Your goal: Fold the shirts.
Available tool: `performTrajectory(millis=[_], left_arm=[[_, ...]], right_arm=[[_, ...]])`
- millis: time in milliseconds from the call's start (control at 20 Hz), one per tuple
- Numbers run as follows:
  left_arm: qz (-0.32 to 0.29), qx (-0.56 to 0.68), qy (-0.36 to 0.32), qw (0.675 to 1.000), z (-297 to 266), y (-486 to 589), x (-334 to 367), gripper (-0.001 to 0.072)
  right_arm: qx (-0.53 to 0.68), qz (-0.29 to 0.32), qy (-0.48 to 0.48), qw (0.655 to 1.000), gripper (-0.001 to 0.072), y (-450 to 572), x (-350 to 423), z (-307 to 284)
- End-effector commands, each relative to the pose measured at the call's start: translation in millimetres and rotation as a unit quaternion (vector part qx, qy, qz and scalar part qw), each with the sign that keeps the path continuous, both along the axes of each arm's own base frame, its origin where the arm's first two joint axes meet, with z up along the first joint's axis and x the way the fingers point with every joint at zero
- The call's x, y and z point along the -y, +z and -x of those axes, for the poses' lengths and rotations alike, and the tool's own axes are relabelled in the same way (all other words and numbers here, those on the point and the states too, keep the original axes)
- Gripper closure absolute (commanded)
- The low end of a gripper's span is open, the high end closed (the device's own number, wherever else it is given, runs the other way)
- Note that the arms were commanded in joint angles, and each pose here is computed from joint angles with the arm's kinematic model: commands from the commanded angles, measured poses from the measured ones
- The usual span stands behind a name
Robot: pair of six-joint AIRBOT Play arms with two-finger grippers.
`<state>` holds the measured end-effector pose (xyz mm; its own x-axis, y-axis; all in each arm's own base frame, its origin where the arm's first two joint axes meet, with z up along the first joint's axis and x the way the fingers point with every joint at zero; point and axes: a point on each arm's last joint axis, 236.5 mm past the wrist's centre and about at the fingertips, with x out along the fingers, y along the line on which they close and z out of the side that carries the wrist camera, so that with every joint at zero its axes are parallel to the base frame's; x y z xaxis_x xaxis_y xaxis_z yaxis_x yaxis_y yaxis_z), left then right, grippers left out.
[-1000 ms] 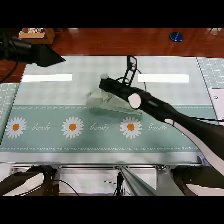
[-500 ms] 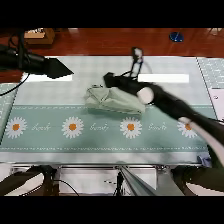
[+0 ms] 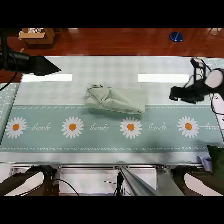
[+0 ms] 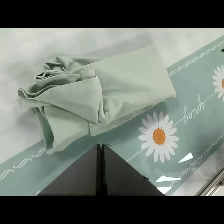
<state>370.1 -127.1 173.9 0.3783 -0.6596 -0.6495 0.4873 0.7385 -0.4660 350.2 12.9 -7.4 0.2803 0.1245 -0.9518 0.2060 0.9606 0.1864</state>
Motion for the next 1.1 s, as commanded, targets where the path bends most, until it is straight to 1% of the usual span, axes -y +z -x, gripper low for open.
performTrajectory(millis=[0,150,300,500,550,600,650,700,750,800,900,950,1050], left_arm=[[-0.001,-0.004,-0.001,1.000,1.8,-0.7,-2.6,0.0688],[0.000,-0.004,0.000,1.000,1.7,-0.8,-2.6,0.0688],[0.000,-0.004,0.000,1.000,1.7,-0.8,-2.6,0.0688],[-0.001,-0.007,-0.004,1.000,3.8,-1.5,-2.1,0.0688],[-0.001,-0.009,-0.005,1.000,4.7,-1.8,-1.9,0.0688],[-0.001,-0.010,-0.006,1.000,5.5,-2.0,-1.7,0.0688],[-0.001,-0.010,-0.007,1.000,5.6,-2.1,-1.7,0.0688],[-0.001,-0.010,-0.007,1.000,5.5,-2.2,-1.7,0.0688],[-0.003,-0.010,-0.006,1.000,5.4,-2.7,-2.3,0.0688],[-0.007,-0.011,-0.006,1.000,5.4,-4.3,-3.8,0.0688],[-0.021,-0.013,-0.003,1.000,5.0,-8.9,-8.8,0.0688],[-0.028,-0.013,-0.001,1.000,4.8,-11.1,-11.4,0.0688],[-0.041,-0.015,0.002,0.999,4.5,-15.1,-16.1,0.0688]], right_arm=[[0.019,-0.176,-0.056,0.983,0.0119,-9.2,-28.3,-9.8],[0.002,-0.230,-0.037,0.972,0.0121,-31.4,-65.8,-18.4],[0.003,-0.279,-0.016,0.960,0.0122,-50.5,-119.1,-33.4],[-0.017,-0.317,-0.051,0.947,0.0131,-80.9,-164.5,-43.5],[-0.027,-0.327,-0.057,0.943,0.0153,-86.2,-173.3,-41.6],[-0.036,-0.334,-0.058,0.940,0.0204,-90.0,-180.2,-39.2],[-0.036,-0.337,-0.050,0.940,0.0412,-89.6,-184.0,-37.6],[-0.037,-0.351,-0.039,0.935,0.0691,-82.4,-190.1,-35.5],[-0.028,-0.368,-0.016,0.929,0.0687,-69.6,-194.9,-34.8],[-0.007,-0.381,0.032,0.924,0.0688,-48.8,-199.4,-33.9],[0.029,-0.385,0.087,0.918,0.0687,0.2,-194.5,-35.2],[0.054,-0.375,0.101,0.920,0.0687,29.6,-184.0,-38.5],[0.093,-0.332,0.089,0.934,0.0688,83.5,-148.6,-42.0]])
